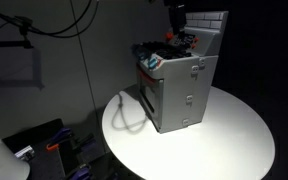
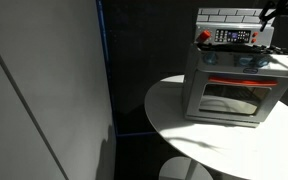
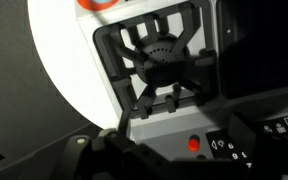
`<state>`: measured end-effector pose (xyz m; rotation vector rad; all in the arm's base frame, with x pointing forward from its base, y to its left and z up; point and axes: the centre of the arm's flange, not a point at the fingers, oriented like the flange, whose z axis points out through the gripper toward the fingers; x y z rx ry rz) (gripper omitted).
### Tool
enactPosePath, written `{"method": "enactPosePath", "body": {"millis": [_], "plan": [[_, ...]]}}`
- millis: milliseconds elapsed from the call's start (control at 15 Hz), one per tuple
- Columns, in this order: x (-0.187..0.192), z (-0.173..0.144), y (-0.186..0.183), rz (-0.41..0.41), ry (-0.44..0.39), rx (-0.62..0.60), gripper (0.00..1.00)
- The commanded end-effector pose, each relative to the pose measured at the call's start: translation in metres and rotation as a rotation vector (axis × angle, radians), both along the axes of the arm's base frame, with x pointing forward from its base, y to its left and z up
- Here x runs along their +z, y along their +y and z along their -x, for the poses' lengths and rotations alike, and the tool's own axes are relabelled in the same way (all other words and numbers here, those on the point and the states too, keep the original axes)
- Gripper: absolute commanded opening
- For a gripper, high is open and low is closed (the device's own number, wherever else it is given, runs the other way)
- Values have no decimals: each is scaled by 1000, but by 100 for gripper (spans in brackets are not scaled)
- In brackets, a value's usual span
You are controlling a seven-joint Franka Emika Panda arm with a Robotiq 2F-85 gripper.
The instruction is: Press the top orange button on the right side of the stove twice
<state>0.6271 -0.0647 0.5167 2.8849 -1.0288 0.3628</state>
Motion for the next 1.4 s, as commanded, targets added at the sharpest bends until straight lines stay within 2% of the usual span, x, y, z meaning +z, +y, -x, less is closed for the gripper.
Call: {"method": "enactPosePath", "body": {"millis": [0, 467, 1333], "plan": [[-1, -29, -12, 23, -30, -44, 100], [-8, -50, -27, 30, -62, -74, 100], [-17, -62, -35, 36, -70, -114, 100]]}}
